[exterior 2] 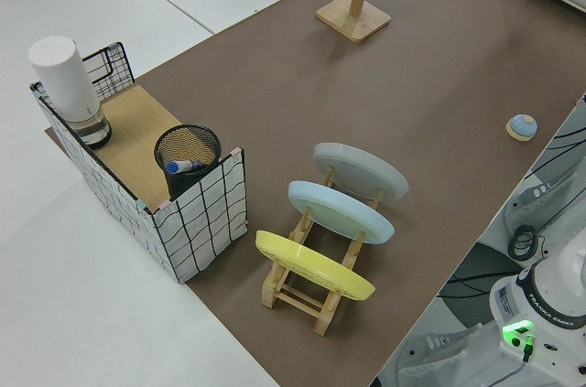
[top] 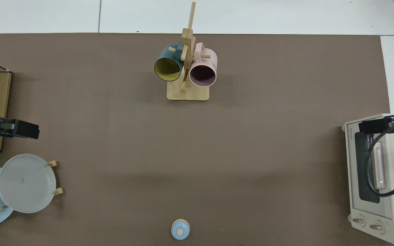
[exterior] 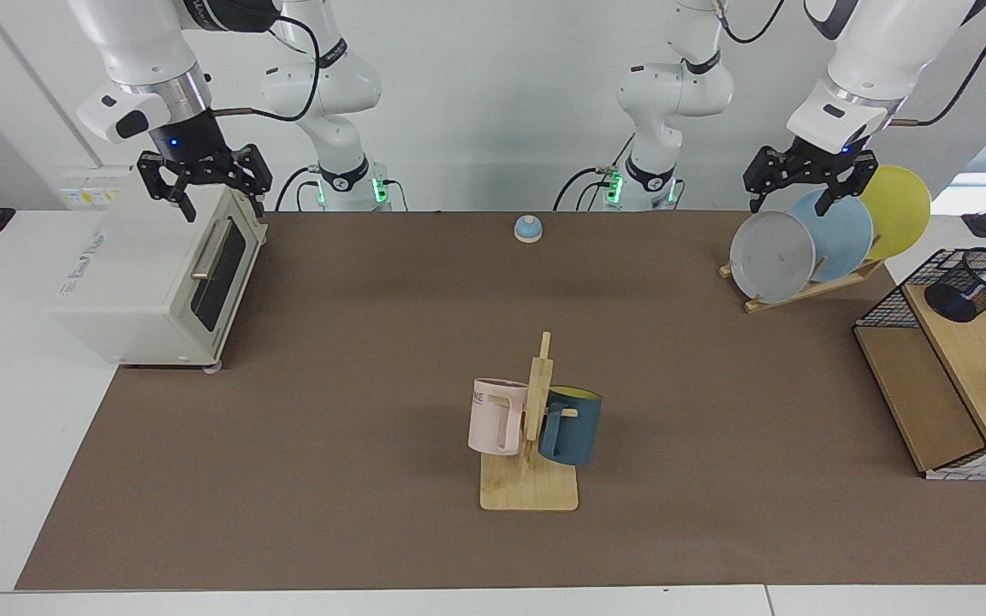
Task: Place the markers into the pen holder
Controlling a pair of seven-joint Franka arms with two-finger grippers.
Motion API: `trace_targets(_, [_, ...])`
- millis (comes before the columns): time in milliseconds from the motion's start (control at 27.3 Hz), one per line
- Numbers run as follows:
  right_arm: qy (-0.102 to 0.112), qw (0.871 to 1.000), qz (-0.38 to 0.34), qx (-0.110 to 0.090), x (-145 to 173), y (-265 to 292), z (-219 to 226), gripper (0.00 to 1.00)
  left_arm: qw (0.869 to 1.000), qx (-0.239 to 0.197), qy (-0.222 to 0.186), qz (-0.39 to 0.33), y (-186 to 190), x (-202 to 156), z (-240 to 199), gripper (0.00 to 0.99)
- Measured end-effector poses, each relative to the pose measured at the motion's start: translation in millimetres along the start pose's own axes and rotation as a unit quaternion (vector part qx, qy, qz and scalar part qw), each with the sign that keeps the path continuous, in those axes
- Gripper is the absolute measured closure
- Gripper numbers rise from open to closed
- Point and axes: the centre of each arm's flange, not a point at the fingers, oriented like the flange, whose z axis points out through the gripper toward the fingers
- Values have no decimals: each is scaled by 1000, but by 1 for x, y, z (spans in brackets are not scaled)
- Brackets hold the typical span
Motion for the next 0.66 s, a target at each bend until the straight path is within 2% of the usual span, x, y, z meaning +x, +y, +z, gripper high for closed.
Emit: trace_targets(659, [0,1000,0,0,0,0,0,0,1000,-3,23,15,1,17,11,0])
